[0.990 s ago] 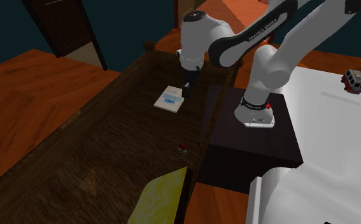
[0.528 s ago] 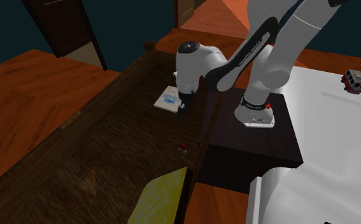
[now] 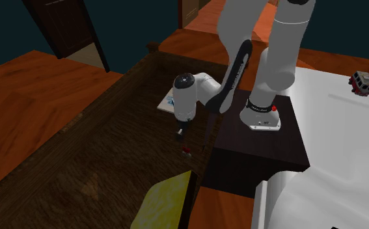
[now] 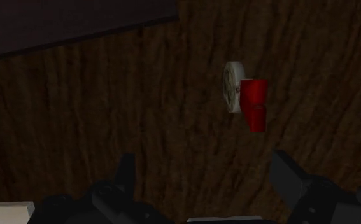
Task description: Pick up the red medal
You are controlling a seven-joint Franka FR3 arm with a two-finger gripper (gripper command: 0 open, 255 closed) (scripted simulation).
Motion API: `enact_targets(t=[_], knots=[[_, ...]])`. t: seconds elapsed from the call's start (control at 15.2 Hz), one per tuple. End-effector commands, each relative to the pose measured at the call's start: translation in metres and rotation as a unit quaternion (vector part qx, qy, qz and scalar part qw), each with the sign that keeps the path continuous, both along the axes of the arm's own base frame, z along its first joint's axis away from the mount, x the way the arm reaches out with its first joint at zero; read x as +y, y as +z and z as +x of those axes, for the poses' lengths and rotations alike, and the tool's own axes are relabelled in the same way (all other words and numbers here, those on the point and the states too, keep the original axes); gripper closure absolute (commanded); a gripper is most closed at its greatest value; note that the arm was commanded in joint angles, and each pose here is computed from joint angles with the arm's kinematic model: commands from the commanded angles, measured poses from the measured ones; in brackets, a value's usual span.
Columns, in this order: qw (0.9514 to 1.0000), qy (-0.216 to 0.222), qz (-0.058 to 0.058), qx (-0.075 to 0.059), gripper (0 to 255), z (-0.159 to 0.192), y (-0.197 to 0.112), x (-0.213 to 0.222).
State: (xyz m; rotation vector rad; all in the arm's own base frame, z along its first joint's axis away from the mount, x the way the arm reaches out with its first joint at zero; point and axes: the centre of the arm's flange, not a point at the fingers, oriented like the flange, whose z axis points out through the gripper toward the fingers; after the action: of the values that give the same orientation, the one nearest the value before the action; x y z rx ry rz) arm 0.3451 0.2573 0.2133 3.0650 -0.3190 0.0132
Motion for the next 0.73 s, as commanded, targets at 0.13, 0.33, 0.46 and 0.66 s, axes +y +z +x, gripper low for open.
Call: enact_targets(t=[0.13,0.33,0.46,0.66], knots=[[1.0,-0.009,0.002,-0.001,0,0.006,-0.043,0.029],[0.9999,-0.012,0.002,-0.001,0,0.008,-0.064,0.04],[0.9999,-0.012,0.002,-0.001,0,0.008,-0.075,0.04],[0.9999,-0.012,0.002,-0.001,0,0.008,-0.091,0.04]])
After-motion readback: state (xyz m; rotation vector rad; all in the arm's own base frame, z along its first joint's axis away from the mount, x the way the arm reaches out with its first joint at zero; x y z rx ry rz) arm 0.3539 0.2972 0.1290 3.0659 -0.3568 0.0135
